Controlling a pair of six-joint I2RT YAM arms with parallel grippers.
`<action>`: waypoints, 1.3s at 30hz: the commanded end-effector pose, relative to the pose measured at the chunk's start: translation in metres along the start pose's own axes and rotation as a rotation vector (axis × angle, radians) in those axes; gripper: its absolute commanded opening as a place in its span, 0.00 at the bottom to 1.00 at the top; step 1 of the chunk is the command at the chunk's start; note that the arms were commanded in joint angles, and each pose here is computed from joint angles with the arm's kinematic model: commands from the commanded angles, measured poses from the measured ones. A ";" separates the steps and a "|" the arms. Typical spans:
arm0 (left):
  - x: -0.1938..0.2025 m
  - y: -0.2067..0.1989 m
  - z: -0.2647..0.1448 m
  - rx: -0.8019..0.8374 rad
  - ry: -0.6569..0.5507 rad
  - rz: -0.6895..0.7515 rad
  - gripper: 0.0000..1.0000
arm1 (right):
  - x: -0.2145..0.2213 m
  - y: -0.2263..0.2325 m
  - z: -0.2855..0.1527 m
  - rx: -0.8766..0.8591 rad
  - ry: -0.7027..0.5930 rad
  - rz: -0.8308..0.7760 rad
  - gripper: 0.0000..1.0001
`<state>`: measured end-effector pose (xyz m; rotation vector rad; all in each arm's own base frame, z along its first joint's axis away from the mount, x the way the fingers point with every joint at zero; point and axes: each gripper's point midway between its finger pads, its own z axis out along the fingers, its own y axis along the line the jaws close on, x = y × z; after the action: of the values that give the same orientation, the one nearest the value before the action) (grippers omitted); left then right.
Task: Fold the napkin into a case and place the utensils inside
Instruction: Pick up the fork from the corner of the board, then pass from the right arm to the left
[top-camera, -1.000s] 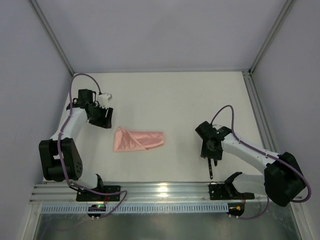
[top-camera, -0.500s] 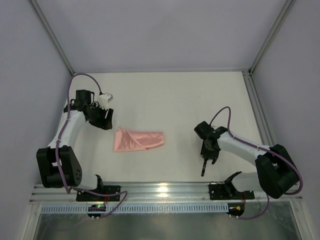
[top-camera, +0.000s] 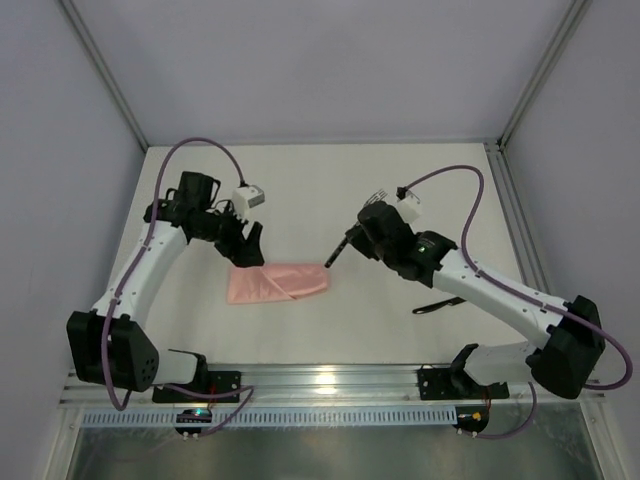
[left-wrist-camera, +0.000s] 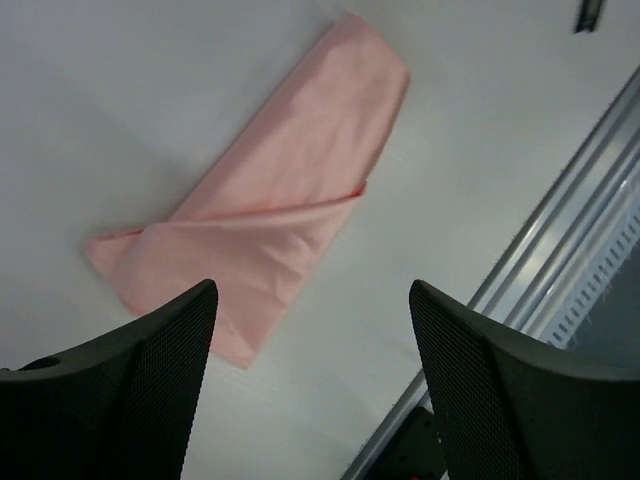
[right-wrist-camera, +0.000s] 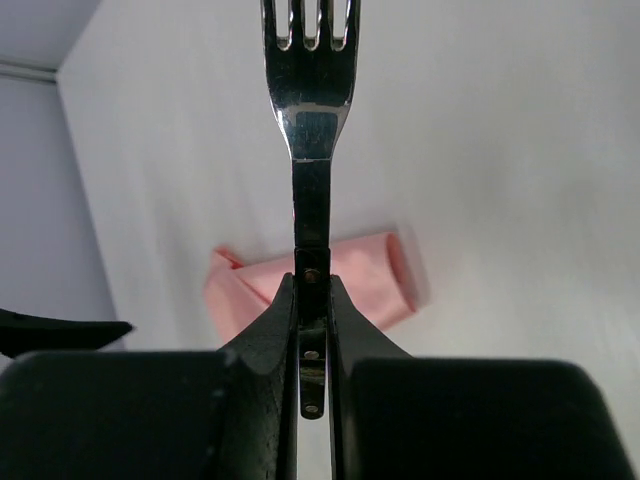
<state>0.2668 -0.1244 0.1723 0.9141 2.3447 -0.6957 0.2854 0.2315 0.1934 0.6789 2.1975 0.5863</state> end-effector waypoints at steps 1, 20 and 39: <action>-0.023 -0.052 0.000 0.172 -0.057 0.065 0.80 | -0.002 0.053 0.024 -0.085 -0.111 0.217 0.04; -0.057 -0.037 0.059 0.021 -0.098 0.088 0.52 | 0.057 0.135 0.029 -0.271 0.088 0.320 0.04; -0.037 -0.039 0.055 0.089 -0.040 0.082 0.00 | 0.041 0.131 -0.004 -0.426 -0.042 -0.298 0.52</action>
<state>0.2796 -0.2048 0.1635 1.0046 2.2603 -0.7328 0.3040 0.3706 0.1994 0.5481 2.1343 0.9368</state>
